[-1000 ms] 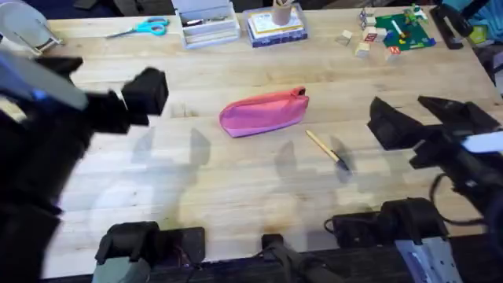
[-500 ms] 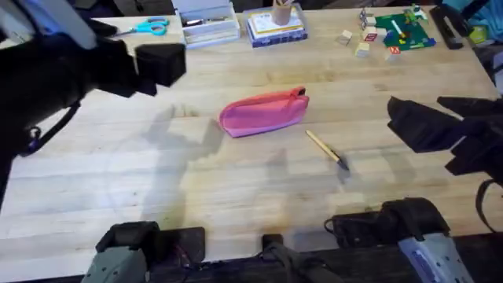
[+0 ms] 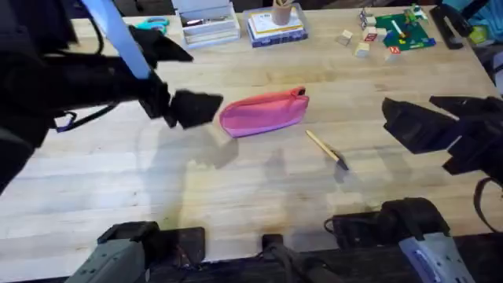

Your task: Unzip the bag, pick up the pens from the table one at a time and place them inside, then zip the bag closed.

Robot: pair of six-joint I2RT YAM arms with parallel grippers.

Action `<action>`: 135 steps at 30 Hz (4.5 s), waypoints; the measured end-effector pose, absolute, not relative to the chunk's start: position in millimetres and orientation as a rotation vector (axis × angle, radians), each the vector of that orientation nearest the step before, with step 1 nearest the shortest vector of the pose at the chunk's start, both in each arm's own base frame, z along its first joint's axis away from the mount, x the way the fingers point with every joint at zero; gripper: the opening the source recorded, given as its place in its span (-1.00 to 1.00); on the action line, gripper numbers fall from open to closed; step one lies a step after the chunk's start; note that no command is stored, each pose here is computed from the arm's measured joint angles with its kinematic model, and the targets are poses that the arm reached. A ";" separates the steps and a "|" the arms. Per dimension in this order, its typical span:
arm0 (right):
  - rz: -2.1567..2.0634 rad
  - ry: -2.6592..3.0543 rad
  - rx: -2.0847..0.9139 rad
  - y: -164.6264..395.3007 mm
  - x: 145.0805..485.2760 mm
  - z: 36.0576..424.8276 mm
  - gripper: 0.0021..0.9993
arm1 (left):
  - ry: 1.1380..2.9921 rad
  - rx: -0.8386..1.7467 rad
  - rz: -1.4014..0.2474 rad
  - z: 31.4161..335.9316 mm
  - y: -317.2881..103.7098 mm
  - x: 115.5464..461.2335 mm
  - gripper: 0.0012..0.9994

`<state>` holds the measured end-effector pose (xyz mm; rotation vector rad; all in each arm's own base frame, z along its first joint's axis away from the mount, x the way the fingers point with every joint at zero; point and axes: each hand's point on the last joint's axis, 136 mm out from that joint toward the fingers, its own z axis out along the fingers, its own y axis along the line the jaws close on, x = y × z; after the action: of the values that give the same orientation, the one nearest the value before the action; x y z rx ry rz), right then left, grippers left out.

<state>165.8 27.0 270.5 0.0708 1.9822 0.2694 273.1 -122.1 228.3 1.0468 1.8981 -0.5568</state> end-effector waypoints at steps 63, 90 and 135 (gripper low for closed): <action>0.321 1.980 0.149 27.1 166.0 271.0 1.00 | 1.856 1.454 -0.815 94.6 -177.8 300.0 -0.91; 0.602 2.124 0.274 55.0 225.4 256.4 1.00 | 1.857 1.455 -0.815 94.5 -177.7 300.0 -0.91; 0.839 2.495 0.468 152.2 325.9 136.2 0.99 | 1.856 1.455 -0.816 94.6 -177.9 299.9 -0.91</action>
<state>325.9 152.2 136.2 0.4679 2.4950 0.8391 299.9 -177.9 94.6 1.4549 1.8563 -0.8156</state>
